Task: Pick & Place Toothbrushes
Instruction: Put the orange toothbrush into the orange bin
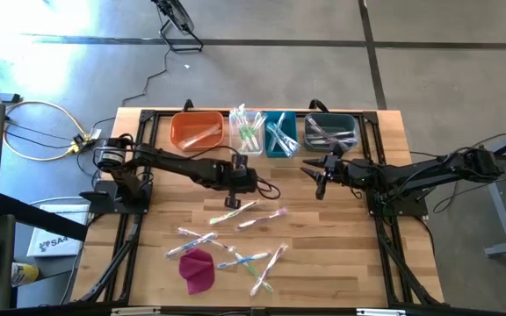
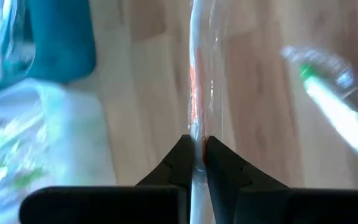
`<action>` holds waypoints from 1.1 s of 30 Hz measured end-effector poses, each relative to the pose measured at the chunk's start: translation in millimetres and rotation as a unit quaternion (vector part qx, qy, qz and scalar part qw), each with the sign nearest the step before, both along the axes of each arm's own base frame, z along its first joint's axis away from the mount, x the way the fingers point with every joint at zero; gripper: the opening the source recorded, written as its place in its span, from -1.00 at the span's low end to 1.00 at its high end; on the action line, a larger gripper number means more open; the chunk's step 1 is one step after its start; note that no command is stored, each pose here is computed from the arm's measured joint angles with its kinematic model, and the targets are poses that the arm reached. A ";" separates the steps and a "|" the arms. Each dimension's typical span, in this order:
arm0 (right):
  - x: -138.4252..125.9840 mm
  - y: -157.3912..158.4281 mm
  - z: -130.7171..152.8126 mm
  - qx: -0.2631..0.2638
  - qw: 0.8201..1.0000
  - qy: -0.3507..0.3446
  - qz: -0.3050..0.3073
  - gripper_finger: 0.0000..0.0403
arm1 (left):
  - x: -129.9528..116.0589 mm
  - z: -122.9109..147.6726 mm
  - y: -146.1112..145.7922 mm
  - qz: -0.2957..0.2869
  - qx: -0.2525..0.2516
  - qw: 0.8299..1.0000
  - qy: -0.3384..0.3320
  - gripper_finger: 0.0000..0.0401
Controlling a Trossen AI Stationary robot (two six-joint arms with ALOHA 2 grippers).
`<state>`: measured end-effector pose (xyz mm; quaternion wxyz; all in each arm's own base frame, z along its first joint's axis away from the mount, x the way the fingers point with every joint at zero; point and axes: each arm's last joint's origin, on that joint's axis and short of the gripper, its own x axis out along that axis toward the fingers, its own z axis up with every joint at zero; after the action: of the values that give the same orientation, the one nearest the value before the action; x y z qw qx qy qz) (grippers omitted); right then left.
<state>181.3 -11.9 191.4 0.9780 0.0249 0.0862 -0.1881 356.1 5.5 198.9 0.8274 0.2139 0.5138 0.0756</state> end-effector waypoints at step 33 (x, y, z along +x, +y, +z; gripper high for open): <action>0.3 -0.1 2.1 0.011 1.000 -0.015 -0.003 -0.46 | -97.2 28.9 5.1 0.109 -0.029 0.988 -0.106 -0.89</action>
<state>181.6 -11.9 193.5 0.9784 0.0392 0.0732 -0.1893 259.0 10.6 227.8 0.8701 0.1231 0.4450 0.1722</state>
